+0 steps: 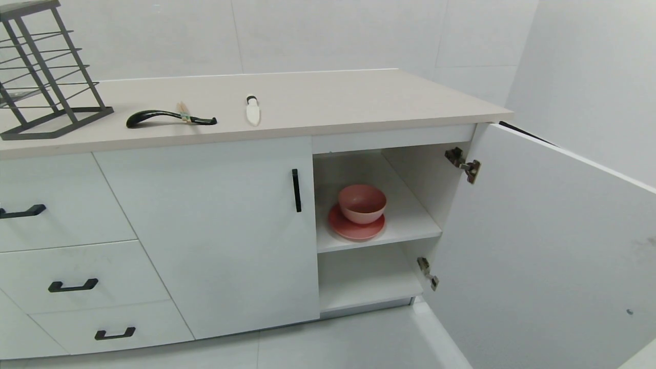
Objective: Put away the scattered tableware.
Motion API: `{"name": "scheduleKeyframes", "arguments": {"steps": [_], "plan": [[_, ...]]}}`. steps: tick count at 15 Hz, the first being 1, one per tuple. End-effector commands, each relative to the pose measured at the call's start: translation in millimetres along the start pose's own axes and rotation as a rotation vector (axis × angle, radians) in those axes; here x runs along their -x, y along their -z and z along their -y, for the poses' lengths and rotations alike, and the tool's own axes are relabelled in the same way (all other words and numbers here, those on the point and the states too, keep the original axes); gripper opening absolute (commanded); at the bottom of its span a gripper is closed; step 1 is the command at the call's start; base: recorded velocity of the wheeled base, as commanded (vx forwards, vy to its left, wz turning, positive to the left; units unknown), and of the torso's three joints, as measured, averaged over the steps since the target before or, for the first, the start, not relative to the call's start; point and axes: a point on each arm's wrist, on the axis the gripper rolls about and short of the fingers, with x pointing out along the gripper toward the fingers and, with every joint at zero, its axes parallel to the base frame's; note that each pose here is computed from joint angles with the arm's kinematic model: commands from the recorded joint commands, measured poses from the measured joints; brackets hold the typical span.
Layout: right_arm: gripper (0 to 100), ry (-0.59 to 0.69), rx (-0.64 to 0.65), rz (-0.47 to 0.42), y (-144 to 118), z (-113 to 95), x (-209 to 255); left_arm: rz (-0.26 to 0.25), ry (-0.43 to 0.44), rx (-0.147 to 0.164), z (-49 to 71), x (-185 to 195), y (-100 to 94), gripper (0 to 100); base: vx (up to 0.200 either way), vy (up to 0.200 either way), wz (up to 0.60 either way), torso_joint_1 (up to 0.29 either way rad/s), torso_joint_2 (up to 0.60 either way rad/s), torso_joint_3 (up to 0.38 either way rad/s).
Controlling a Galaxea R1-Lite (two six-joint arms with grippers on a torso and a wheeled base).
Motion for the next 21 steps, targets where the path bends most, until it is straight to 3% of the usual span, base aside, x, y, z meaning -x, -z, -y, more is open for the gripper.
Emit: {"name": "scheduleKeyframes", "arguments": {"steps": [1,5,14,15,17,21], "plan": [[100,0.004,0.002,0.025,2.2,-0.2,2.0,0.0,-0.001,0.003,0.0,0.0,0.0,100,0.0,0.0,0.0,0.0,0.0,0.0],[100,-0.021,0.005,0.033,2.3,-0.5,2.5,0.0,-0.001,0.003,0.0,0.0,0.0,100,0.0,0.0,0.0,0.0,0.0,0.0],[100,-0.026,0.013,0.033,2.3,-0.7,2.5,0.0,-0.001,0.015,0.0,0.0,0.0,100,-0.067,-0.2,0.0,0.003,0.0,0.001],[0,-0.026,0.013,0.033,2.3,-0.7,2.5,0.0,-0.001,0.016,0.0,0.0,0.0,100,0.0,-0.2,0.0,-0.002,0.01,0.012],[0,-0.027,0.013,0.033,2.3,-0.6,2.5,0.0,-0.002,0.016,0.0,0.0,0.0,100,0.0,0.0,0.0,0.0,0.0,0.0],[0,-0.027,0.012,0.038,2.3,-0.7,2.3,0.002,-0.005,0.021,-0.1,0.0,-0.1,100,-0.2,0.0,0.0,0.004,0.0,0.002]]}}
